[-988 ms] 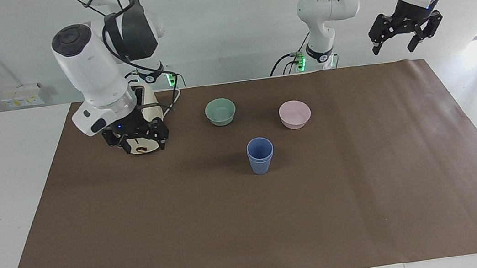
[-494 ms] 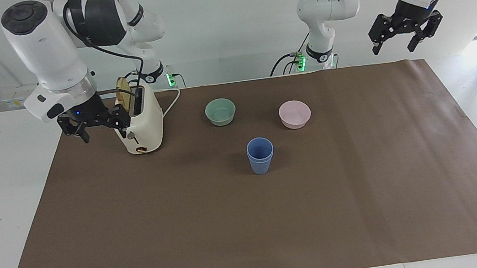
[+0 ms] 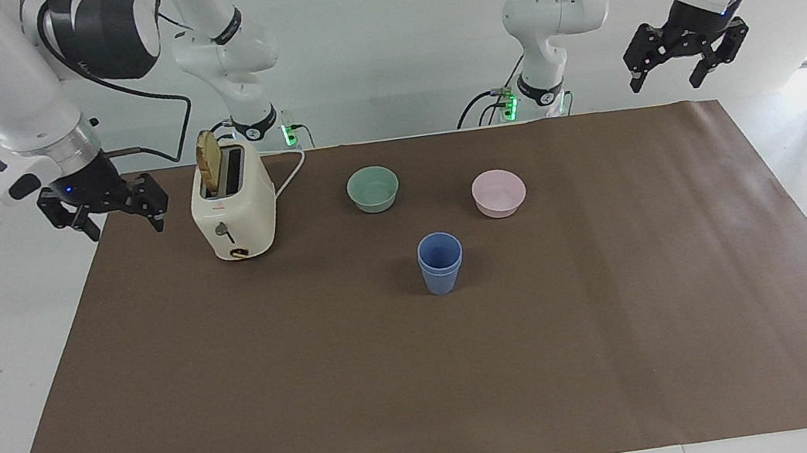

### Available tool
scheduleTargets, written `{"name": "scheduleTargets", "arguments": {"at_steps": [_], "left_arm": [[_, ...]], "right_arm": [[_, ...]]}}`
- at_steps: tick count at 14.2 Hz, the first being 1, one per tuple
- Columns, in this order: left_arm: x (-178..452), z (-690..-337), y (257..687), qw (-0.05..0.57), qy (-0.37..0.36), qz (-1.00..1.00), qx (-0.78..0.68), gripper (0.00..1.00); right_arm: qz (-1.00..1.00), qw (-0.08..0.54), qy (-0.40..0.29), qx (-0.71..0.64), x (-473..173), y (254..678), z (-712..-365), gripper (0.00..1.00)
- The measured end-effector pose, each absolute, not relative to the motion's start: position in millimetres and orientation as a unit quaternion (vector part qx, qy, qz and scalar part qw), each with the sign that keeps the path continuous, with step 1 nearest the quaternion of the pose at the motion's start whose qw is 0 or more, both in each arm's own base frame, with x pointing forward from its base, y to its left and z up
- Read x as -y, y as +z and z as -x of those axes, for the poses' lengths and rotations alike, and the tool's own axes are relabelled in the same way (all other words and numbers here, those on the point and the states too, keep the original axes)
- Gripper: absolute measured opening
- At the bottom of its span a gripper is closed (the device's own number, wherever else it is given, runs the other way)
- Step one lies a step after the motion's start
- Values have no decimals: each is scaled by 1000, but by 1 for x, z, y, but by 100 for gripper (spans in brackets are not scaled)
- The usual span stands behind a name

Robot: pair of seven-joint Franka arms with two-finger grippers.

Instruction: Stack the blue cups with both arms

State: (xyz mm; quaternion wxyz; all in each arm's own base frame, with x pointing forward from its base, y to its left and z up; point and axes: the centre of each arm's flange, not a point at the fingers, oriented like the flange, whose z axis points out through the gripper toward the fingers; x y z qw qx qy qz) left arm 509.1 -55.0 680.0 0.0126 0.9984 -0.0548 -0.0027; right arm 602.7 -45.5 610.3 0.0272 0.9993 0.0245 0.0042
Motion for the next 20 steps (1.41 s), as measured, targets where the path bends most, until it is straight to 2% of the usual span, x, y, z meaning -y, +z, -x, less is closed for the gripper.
{"name": "scheduleTargets", "arguments": {"at_steps": [6,20], "left_arm": [[55,-509,680,13,-3,-998,55,100],[55,-509,680,13,-3,-998,55,100]], "right_arm": [[-999,28,15,-9,42,632,-590,100],[-1000,27,10,-12,35,630,-588,100]]}}
